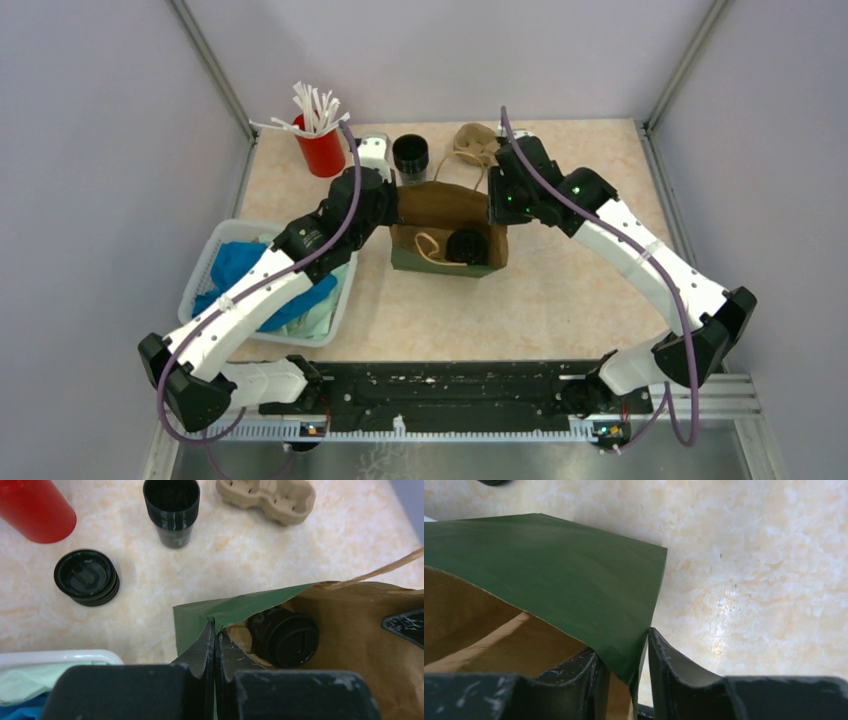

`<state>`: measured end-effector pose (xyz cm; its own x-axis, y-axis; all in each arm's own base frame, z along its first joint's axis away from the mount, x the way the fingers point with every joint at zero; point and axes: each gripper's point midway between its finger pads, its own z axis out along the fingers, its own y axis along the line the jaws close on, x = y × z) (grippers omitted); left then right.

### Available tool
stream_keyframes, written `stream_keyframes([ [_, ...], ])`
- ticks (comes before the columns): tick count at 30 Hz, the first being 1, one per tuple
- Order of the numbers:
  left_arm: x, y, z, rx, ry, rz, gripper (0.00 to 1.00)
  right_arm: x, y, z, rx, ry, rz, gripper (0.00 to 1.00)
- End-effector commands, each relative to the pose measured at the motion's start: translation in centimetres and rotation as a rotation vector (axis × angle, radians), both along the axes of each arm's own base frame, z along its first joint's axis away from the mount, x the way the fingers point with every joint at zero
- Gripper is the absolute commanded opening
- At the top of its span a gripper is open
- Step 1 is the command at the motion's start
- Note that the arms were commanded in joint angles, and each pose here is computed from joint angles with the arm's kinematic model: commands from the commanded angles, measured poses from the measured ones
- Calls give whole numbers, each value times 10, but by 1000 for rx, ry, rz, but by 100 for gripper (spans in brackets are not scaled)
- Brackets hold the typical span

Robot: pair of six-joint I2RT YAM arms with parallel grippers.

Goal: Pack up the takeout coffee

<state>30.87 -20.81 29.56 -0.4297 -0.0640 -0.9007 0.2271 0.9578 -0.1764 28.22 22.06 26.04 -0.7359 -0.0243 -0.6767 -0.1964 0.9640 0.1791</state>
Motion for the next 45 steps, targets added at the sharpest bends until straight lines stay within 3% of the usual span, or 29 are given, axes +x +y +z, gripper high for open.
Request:
stream_keyframes([
  [1, 12, -3, 57, -123, -225, 2, 0, 27, 9, 39, 8, -173, 38, 27],
  [7, 15, 0, 64, -165, -387, -6, 0, 49, 18, 53, -8, -330, 97, 15],
  [12, 11, 1, 48, -177, -491, -30, 0, 59, 21, 43, -5, -450, 130, 13],
  [23, -4, 8, 4, -197, -421, -45, 0, 44, 8, 19, 34, -503, 124, 12],
  [36, -17, 7, 16, -247, -319, -56, 0, 29, 6, 27, 67, -386, 93, 12],
  [42, -25, 6, 22, -310, -411, -96, 0, 18, 20, 41, 145, -491, 193, 12],
  [45, -21, 7, 19, -251, -449, -107, 0, 7, 34, 45, 76, -672, 308, 12],
])
